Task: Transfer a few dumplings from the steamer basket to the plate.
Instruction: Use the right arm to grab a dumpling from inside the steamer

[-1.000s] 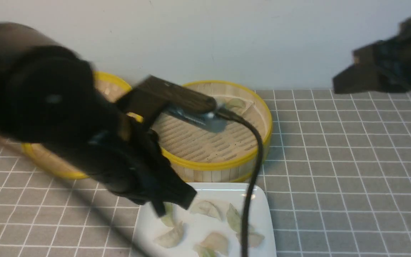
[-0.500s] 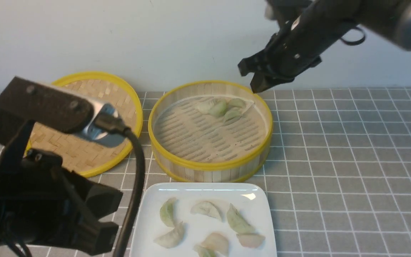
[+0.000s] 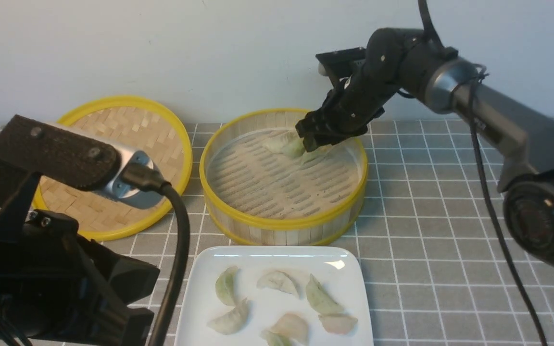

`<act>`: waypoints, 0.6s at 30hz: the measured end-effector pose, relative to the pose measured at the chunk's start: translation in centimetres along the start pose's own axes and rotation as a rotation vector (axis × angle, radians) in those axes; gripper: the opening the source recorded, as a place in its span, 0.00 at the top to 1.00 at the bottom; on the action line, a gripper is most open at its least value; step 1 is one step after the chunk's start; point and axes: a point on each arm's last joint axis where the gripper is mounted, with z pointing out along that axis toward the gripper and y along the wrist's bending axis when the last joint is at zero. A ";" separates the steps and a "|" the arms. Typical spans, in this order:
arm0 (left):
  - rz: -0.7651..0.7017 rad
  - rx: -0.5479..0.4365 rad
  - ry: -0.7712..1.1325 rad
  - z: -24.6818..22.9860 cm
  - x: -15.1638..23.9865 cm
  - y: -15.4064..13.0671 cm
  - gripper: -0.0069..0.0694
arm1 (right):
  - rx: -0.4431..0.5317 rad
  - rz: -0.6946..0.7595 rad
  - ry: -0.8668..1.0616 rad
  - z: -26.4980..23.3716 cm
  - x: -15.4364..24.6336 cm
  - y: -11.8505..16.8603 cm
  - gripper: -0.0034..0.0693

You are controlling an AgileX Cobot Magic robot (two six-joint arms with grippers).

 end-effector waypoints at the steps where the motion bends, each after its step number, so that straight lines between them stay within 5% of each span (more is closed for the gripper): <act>1: -0.001 0.000 0.000 0.0 0.0 0.0 0.92 | 0.001 -0.006 -0.002 0.4 0.0 -0.1 0.36; 12: -0.009 0.001 0.000 0.0 0.0 0.0 0.92 | 0.000 -0.104 0.027 2.0 0.6 1.5 0.34; 18: -0.009 -0.005 0.022 0.0 0.2 0.0 0.92 | 0.066 -0.148 0.058 2.3 0.9 2.1 0.47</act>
